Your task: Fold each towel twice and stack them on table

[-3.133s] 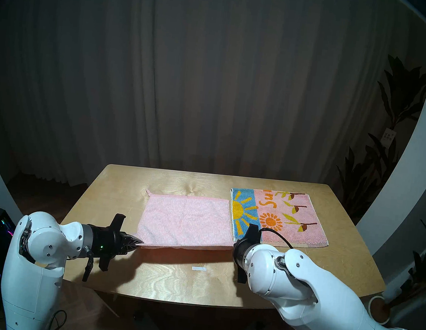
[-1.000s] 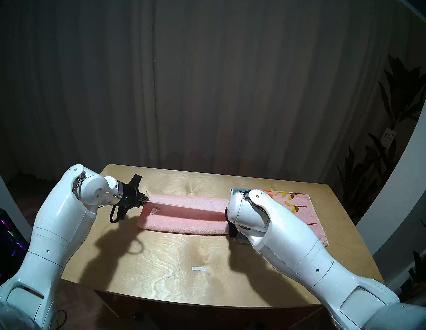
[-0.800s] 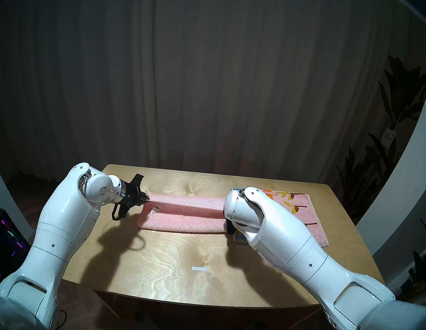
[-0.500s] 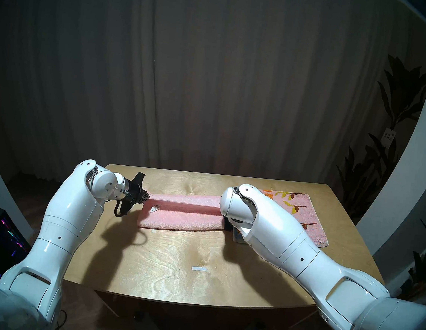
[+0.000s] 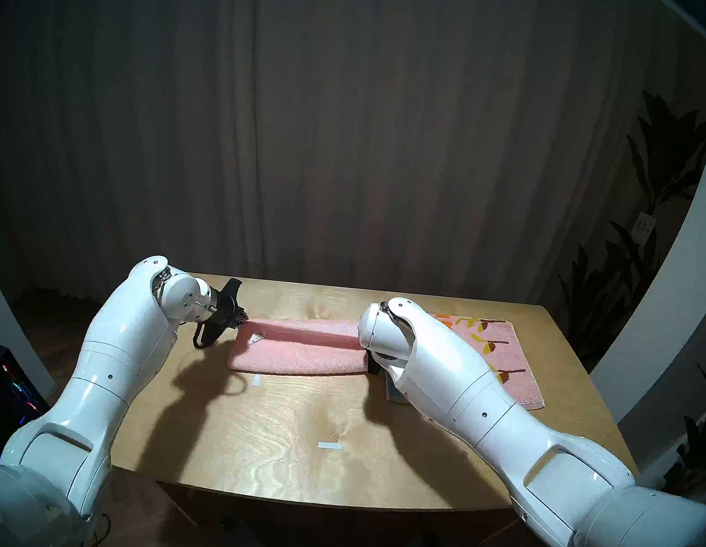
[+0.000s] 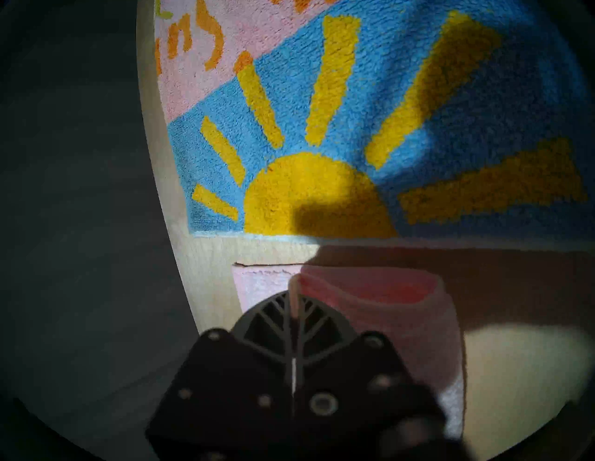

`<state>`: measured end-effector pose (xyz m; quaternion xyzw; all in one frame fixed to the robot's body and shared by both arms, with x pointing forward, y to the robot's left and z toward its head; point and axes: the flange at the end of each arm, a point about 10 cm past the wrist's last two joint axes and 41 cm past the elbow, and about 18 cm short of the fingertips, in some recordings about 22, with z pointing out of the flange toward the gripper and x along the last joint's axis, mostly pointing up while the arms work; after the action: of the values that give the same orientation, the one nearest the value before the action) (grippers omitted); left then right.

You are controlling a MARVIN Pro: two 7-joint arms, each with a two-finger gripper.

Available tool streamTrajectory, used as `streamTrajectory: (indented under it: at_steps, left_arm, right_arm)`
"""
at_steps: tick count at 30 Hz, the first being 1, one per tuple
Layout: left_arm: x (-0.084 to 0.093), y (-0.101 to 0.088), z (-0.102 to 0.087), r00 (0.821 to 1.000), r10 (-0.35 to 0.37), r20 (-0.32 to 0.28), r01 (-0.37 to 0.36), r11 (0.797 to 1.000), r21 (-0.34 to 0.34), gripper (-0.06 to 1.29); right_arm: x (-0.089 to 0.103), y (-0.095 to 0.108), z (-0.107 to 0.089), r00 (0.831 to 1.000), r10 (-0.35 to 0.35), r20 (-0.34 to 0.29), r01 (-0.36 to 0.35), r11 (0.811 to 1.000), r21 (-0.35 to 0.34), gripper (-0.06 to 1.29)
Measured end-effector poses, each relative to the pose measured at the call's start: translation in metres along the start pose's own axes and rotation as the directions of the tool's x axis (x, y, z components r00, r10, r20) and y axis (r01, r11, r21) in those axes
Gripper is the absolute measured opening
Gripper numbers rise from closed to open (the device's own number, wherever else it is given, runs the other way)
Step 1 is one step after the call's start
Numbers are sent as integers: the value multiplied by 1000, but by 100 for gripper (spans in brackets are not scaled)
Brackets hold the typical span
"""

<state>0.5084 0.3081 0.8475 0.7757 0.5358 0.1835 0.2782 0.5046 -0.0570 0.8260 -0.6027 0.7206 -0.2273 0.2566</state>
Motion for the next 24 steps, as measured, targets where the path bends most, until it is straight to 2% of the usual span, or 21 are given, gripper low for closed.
streamTrajectory:
  at_steps: [9,19,20,21,22,24]
  left_arm:
    - [3,0,17,1000,1,-17,-1,1000,29,-3]
    - [11,8,20,999,-2,-46,3,1000,23,-3]
    - [14,9,19,998,-3,-56,5,1000,23,-3]
    - [16,10,18,998,-3,-62,5,1000,22,-3]
    - [17,10,18,998,-3,-64,4,1000,21,-3]
    - [18,13,17,998,-1,-70,2,1000,17,-3]
  right_arm:
    - [-4,-6,18,1000,-7,-13,6,1000,-12,-3]
    - [-1,-17,30,1000,3,-24,-3,1000,-1,-3]
    - [2,-20,32,1000,6,-28,-6,1000,10,1]
    - [2,-26,31,1000,7,-24,-6,1000,27,15]
    - [2,-29,31,1000,7,-22,-7,999,34,14]
    - [1,-34,30,1000,7,-18,-6,999,47,18]
